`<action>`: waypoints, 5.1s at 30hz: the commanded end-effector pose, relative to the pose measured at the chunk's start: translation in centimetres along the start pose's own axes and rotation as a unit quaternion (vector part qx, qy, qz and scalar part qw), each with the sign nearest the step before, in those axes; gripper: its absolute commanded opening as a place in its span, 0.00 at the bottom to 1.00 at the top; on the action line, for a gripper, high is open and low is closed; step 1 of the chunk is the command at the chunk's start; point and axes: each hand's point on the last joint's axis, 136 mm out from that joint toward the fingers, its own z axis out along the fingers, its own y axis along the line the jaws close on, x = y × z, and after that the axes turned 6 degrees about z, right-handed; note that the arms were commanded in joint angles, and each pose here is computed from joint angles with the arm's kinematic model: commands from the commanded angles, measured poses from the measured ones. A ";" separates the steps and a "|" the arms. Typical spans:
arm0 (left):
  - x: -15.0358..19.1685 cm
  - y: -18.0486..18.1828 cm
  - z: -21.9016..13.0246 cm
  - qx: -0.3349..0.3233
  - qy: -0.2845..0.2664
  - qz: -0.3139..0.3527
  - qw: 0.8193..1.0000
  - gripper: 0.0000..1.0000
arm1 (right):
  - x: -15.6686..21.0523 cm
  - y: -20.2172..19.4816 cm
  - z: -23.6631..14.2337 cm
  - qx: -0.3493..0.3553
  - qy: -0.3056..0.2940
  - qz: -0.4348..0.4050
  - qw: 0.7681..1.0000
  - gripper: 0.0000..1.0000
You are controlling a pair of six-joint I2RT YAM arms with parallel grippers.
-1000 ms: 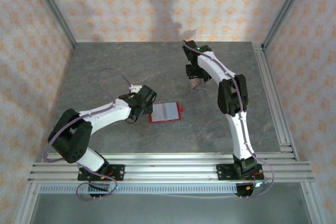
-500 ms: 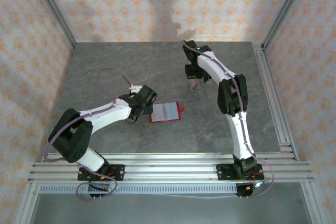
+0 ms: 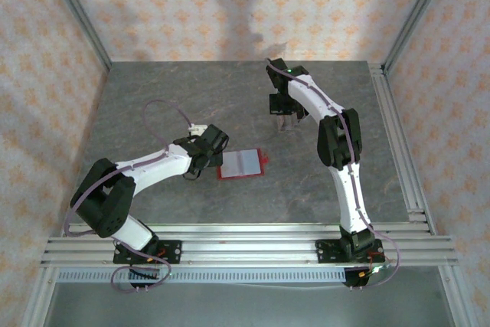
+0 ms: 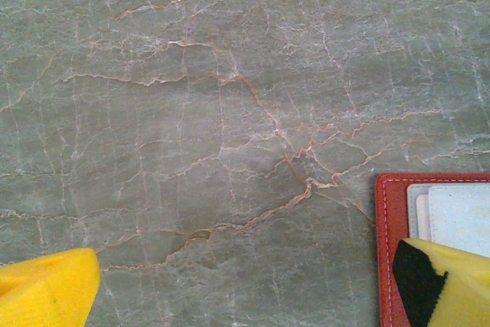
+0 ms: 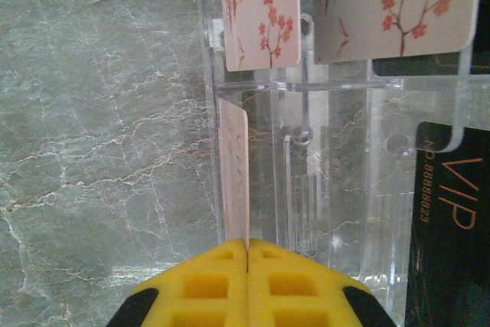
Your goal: Put the credit cards into the card holder
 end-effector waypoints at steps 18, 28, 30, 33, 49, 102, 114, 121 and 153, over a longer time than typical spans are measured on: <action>-1.0 0.9 -0.8 -0.013 -0.010 0.004 1.000 1.00 | -1.9 1.0 -7.4 -0.062 -0.054 0.008 0.997 0.00; -1.1 0.9 -1.6 0.000 -0.008 0.008 1.000 1.00 | -0.7 1.8 -12.0 -0.132 -0.079 0.027 0.988 0.00; -1.0 0.5 -1.8 0.013 -0.006 0.012 1.000 1.00 | 0.2 2.2 -12.9 -0.164 -0.081 0.039 0.982 0.00; -1.0 -0.5 -2.1 0.045 -0.004 0.012 0.999 1.00 | 2.1 3.3 -13.8 -0.230 -0.078 0.060 0.968 0.00; 0.8 -3.6 -0.9 0.065 0.019 0.062 0.996 1.00 | 14.3 8.9 -10.9 -0.423 -0.076 0.092 0.898 0.00; 3.9 -2.1 2.4 -0.008 0.046 0.060 0.997 1.00 | 19.3 11.4 -2.2 -0.476 0.006 0.070 0.877 0.00; 3.8 -0.1 2.1 -0.065 0.049 0.066 0.995 1.00 | 19.6 11.1 -2.4 -0.481 0.006 0.080 0.873 0.00; 4.3 0.3 2.3 -0.071 0.053 0.067 0.994 1.00 | 19.4 11.0 -2.7 -0.484 0.001 0.086 0.871 0.00; 5.1 0.1 2.8 -0.061 0.060 0.069 0.994 1.00 | 18.8 12.3 -2.1 -0.534 0.014 0.143 0.833 0.00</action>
